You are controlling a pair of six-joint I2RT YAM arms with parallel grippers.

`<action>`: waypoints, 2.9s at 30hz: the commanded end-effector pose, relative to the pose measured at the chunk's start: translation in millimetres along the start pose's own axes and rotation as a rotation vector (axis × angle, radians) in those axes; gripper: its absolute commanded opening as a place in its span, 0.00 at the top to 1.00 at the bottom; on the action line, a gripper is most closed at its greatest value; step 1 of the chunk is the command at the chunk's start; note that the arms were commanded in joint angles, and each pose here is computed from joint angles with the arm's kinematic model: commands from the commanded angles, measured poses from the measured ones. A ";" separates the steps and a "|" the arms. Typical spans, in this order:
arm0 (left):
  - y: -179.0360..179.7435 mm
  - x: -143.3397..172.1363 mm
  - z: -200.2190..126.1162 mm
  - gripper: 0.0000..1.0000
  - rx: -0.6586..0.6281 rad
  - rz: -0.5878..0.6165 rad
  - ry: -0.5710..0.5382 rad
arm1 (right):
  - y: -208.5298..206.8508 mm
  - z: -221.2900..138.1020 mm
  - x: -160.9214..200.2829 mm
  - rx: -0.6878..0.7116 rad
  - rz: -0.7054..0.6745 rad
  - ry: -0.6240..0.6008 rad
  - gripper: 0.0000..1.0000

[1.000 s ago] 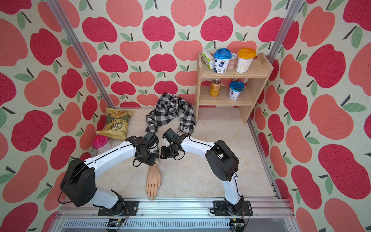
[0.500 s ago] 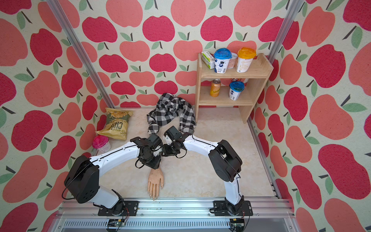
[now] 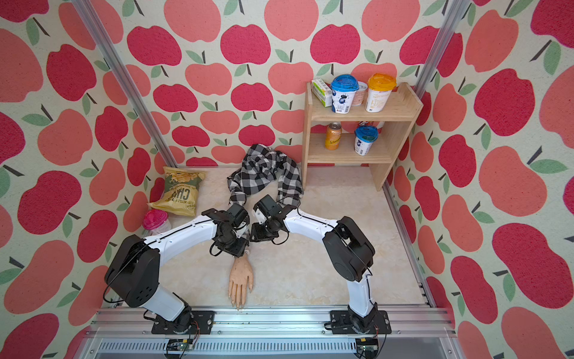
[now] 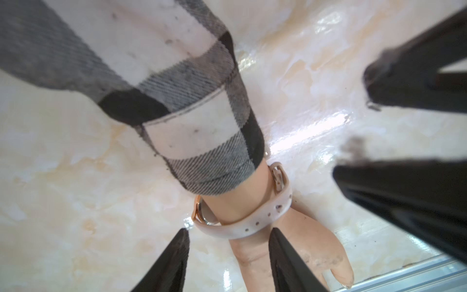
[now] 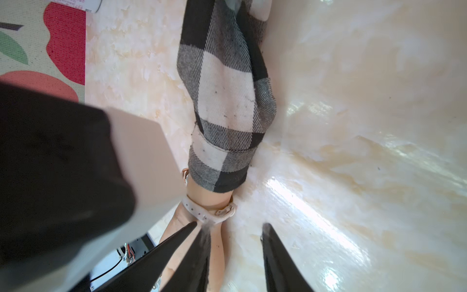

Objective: Take off the watch
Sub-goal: Take off the watch from the hand, then place the watch at the center of the board.

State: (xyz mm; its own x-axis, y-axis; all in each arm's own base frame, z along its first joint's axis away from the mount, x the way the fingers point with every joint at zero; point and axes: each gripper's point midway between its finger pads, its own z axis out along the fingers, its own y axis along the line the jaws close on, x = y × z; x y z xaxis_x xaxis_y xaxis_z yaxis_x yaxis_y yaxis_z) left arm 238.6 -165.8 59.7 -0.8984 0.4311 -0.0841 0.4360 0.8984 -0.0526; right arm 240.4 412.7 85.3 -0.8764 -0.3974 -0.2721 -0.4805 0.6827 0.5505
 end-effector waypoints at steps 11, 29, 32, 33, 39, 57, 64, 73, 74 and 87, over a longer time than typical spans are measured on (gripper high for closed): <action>2.7 -5.9 20.7 0.82 -0.016 0.032 0.055 | -3.8 -13.4 -0.7 0.010 -0.010 -0.015 0.63; 13.5 4.4 -2.9 0.99 -0.048 -0.126 -0.005 | 9.8 -0.3 14.9 -0.003 -0.036 0.012 0.63; 24.8 6.1 -15.1 0.97 -0.073 -0.243 -0.063 | 15.7 1.7 17.7 -0.024 -0.034 0.016 0.63; 27.1 6.3 -19.4 0.96 -0.068 -0.290 -0.091 | 16.9 3.0 18.9 -0.032 -0.030 0.019 0.63; 28.9 11.4 -24.4 0.92 -0.012 -0.497 -0.208 | 22.5 4.5 22.6 -0.046 -0.032 0.037 0.62; 56.9 57.4 -98.7 0.93 -0.082 -0.667 -0.341 | 40.9 -5.9 -2.5 0.033 -0.129 0.003 0.49; 65.9 73.6 -108.4 0.93 -0.152 -0.688 -0.293 | 63.9 1.7 -27.6 0.069 -0.215 -0.012 0.49; 80.5 111.0 -123.1 0.96 -0.327 -0.766 -0.121 | 51.8 14.2 -34.5 0.117 -0.162 0.018 0.45; 82.3 115.4 -124.2 0.97 -0.355 -0.764 -0.086 | 52.6 14.0 -36.0 0.117 -0.165 0.013 0.45; 84.3 116.4 -112.4 0.95 -0.364 -0.777 0.095 | 36.3 1.3 -31.6 0.143 -0.166 -0.017 0.45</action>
State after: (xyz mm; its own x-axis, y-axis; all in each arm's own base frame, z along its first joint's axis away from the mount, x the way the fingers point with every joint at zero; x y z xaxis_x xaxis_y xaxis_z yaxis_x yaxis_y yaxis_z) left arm 167.5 -35.5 167.6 -0.9444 -0.3080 -0.1154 -0.3278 0.9102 0.2532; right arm 244.9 460.7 99.5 -0.7863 -0.5184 -0.3361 -0.6170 0.6866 0.3846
